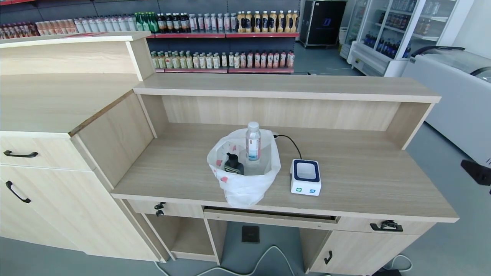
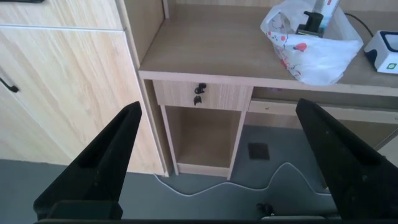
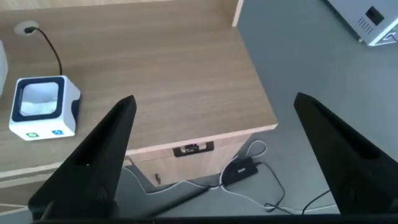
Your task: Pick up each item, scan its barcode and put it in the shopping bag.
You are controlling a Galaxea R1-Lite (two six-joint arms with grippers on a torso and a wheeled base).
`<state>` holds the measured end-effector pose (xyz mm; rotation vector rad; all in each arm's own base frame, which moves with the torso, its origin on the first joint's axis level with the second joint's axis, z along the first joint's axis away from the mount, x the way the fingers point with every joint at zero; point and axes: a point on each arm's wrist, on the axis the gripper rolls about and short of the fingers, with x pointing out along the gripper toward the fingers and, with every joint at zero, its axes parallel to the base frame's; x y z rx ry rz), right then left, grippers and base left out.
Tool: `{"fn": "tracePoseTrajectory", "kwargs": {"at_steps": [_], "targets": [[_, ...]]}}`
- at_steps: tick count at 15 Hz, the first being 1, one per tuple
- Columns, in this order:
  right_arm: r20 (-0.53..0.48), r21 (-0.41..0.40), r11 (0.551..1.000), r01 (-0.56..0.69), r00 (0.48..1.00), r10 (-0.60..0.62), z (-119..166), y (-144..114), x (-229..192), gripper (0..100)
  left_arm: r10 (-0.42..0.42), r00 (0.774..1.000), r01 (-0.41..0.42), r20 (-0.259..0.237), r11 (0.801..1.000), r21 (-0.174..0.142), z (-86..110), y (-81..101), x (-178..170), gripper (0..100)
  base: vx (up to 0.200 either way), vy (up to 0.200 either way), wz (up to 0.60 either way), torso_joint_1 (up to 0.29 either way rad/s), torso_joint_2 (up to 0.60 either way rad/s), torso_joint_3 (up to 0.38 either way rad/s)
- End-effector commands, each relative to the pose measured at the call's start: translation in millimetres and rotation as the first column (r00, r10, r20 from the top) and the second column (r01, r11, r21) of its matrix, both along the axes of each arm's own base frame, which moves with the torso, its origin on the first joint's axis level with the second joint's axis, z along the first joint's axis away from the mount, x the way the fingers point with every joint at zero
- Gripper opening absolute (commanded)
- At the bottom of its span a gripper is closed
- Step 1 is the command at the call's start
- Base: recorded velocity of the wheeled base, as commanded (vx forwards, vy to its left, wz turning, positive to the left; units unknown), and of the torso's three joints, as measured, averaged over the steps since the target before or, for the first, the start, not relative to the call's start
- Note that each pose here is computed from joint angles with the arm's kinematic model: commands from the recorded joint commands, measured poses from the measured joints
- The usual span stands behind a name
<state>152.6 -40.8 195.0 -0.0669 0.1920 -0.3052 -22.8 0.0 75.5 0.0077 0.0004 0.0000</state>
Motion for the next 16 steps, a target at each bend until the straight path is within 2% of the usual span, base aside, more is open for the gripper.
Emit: {"fn": "tracePoseTrajectory", "kwargs": {"at_steps": [1,2,3,5,8,12,16], "targets": [[0.059,0.026,0.997,-0.071,0.996,0.069,-61.7,23.6,-70.9,100,0.0,1.0,0.0,0.0,1.0,0.0,0.0,0.0,0.0,100,0.0,0.0,0.0,0.0,0.0,0.0],[0.096,0.021,0.996,-0.086,0.992,0.084,-61.5,26.9,-82.6,100,0.002,1.0,-0.002,0.0,1.0,0.0,0.0,0.0,0.0,100,0.0,0.0,0.0,0.0,0.0,0.0],[0.08,0.025,0.994,-0.104,0.992,0.102,-65.6,29.7,-91.9,100,0.0,1.0,0.0,0.0,1.0,0.0,0.0,0.0,0.0,100,0.0,0.0,0.0,0.0,0.0,0.0],[0.056,0.026,0.986,-0.162,0.985,0.16,-84.9,37.4,-129.2,100,0.0,1.0,0.0,0.0,1.0,0.0,0.0,0.0,0.0,100,0.0,0.0,0.0,0.0,0.0,0.0],[0.086,0.015,0.98,-0.198,0.977,0.196,-111.6,40.7,-163.0,100,0.0,1.0,0.0,0.0,1.0,0.0,0.0,0.0,0.0,100,0.0,0.0,0.0,0.0,0.0,0.0],[0.183,0.009,0.959,-0.283,0.943,0.276,-119.7,40.1,-175.2,100,0.0,1.0,0.0,0.0,1.0,0.0,0.0,0.0,0.0,100,0.0,0.0,0.0,0.0,0.0,0.0],[0.192,0.038,0.959,-0.28,0.944,0.268,-119.5,40.0,-175.3,100,0.0,1.0,0.0,0.0,1.0,0.0,0.0,0.0,0.0,100,0.0,0.0,0.0,0.0,0.0,0.0]]}}
